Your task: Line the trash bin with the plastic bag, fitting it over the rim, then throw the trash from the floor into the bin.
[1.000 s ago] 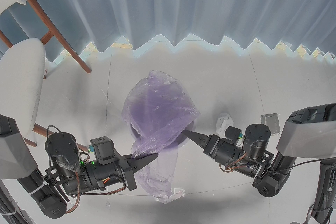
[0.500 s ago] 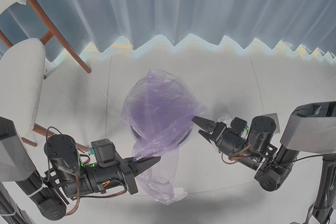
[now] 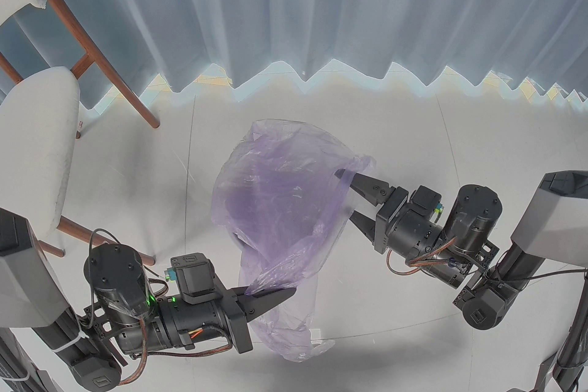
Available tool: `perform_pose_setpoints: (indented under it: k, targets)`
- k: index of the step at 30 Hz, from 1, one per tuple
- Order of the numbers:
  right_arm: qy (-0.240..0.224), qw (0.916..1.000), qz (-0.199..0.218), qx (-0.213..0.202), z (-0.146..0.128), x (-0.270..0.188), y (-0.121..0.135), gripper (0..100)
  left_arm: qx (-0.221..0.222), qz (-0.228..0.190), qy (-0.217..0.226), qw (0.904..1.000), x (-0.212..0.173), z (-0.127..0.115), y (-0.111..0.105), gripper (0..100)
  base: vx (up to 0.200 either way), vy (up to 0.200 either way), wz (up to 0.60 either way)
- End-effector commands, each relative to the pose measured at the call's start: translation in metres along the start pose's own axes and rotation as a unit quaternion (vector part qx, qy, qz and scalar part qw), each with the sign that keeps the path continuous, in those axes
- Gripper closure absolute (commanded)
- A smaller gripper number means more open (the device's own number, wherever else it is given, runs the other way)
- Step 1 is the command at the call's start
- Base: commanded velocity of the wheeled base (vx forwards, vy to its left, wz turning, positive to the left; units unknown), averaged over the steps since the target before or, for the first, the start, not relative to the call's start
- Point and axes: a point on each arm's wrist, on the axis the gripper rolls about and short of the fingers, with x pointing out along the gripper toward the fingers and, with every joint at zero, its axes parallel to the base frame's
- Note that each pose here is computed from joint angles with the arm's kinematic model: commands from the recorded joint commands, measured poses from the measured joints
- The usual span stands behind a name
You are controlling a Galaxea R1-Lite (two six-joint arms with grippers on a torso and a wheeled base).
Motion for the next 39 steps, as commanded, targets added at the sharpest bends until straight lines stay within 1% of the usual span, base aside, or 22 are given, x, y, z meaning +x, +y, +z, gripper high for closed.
perform_pose_setpoints:
  k: [1, 8, 13, 14, 19, 25, 29, 30, 31, 32, 35, 37, 39]
  targets:
    - [0.000, 0.9994, 0.030, 0.019, -0.001, -0.004, 0.018, 0, -0.008, -0.012, 0.006, 0.9999, 0.003, -0.003, -0.005, 100, 0.000, 0.000, 0.00]
    - [0.009, 0.9989, 0.033, 0.031, -0.006, -0.003, 0.020, 0, -0.006, -0.018, 0.006, 0.9998, 0.004, -0.002, -0.009, 100, 0.000, 0.000, 0.00]
    - [0.016, 0.9988, 0.033, 0.033, -0.013, -0.001, 0.021, 0, -0.006, -0.023, 0.009, 0.9997, 0.004, -0.004, -0.011, 100, 0.000, 0.000, 0.00]
    - [0.014, 0.9988, 0.034, 0.032, -0.012, -0.002, 0.021, 100, -0.007, -0.023, 0.010, 0.9997, 0.004, -0.004, -0.011, 100, 0.000, 0.000, 0.00]
    - [0.009, 0.9990, 0.034, 0.030, -0.012, -0.001, 0.022, 100, -0.005, -0.023, 0.006, 0.9997, 0.005, -0.003, -0.011, 100, 0.000, 0.000, 0.00]
    - [0.004, 0.9988, 0.041, 0.027, -0.009, -0.001, 0.025, 100, -0.005, -0.011, -0.004, 0.9999, 0.004, 0.002, -0.005, 100, 0.000, 0.000, 0.00]
    - [0.001, 0.9991, 0.036, 0.020, -0.007, -0.001, 0.023, 100, -0.005, -0.007, -0.008, 0.9999, 0.005, 0.003, -0.002, 100, 0.000, 0.000, 0.00]
    - [0.001, 0.9997, 0.024, -0.001, -0.005, -0.002, 0.016, 100, -0.005, -0.004, -0.010, 0.9999, 0.005, 0.004, 0.000, 100, 0.000, 0.000, 0.00]
    - [0.001, 0.9997, 0.024, -0.001, -0.005, -0.002, 0.016, 100, -0.005, -0.004, -0.010, 0.9999, 0.005, 0.004, 0.000, 100, 0.000, 0.000, 0.00]
    - [-0.001, 0.9993, 0.012, -0.036, -0.005, -0.002, 0.008, 100, -0.005, -0.003, -0.011, 0.9999, 0.005, 0.005, 0.000, 100, 0.000, 0.000, 0.00]
    - [0.002, 0.9968, 0.001, -0.079, -0.006, 0.000, 0.000, 100, -0.005, -0.004, -0.014, 0.9999, 0.006, 0.006, 0.000, 100, 0.000, 0.000, 0.00]
    - [0.001, 0.9950, -0.004, -0.100, -0.006, -0.001, -0.002, 100, -0.006, -0.003, -0.018, 0.9998, 0.008, 0.008, 0.002, 100, 0.000, 0.000, 0.00]
    - [0.002, 0.9942, -0.007, -0.107, -0.006, -0.002, -0.003, 100, -0.012, 0.000, -0.019, 0.9998, 0.008, 0.008, 0.004, 100, 0.000, 0.000, 0.00]
